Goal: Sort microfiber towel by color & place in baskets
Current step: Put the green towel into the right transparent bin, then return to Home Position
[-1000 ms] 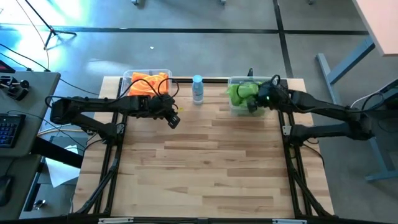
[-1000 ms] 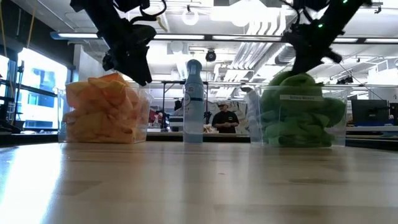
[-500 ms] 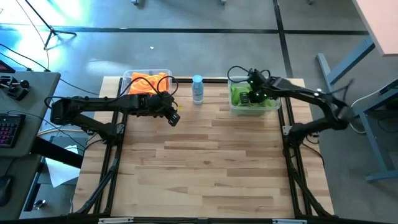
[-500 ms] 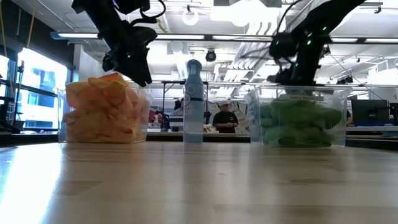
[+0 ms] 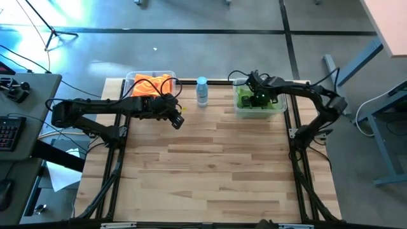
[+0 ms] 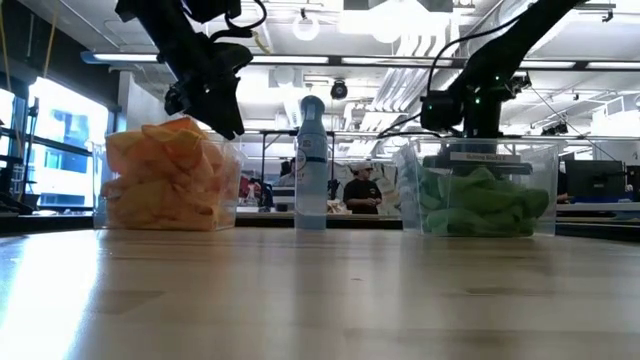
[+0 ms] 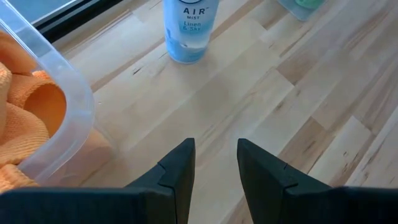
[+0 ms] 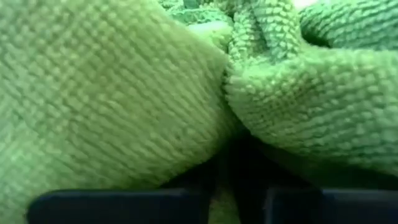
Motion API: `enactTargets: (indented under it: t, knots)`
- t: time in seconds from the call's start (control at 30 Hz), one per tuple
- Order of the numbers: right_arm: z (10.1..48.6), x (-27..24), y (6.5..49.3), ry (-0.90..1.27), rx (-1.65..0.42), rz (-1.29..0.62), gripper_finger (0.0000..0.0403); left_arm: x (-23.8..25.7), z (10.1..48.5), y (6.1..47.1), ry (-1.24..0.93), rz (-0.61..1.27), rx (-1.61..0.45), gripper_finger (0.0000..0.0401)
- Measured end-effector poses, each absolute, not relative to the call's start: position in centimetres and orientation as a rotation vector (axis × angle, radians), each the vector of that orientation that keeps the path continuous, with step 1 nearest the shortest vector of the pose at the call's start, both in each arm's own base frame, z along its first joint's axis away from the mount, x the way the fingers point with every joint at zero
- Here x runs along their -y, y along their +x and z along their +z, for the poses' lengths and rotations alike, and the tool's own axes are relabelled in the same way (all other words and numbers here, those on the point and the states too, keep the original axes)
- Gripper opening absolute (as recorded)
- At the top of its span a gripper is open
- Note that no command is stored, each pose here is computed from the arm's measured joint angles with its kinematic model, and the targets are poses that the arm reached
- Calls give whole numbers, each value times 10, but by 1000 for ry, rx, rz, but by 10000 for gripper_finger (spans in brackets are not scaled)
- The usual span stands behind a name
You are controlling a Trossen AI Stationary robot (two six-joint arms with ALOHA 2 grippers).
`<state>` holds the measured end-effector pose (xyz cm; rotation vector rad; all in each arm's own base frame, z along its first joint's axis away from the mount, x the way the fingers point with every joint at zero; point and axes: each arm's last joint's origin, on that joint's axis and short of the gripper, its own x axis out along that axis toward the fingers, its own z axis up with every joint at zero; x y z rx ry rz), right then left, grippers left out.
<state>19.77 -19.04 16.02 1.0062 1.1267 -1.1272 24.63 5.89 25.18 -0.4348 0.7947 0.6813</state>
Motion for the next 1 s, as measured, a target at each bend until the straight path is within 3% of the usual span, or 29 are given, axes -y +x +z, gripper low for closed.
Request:
enactTargets:
  t: [0.27,0.47,0.7,0.83,1.0]
  knots:
    - [200,180,187,975,-971,-1107,121,-59,252,246,-435,682,-794,110]
    - [241,162,168,940,-832,-1081,126,-59,252,247,-429,680,-793,110]
    - [284,134,146,863,-623,-1044,126,-62,252,246,-276,619,-843,110]
    - [298,115,143,800,-568,-983,116,-62,252,246,-269,601,-848,95]
    - [309,88,149,662,-531,-893,53,-56,252,248,-192,512,-877,17]
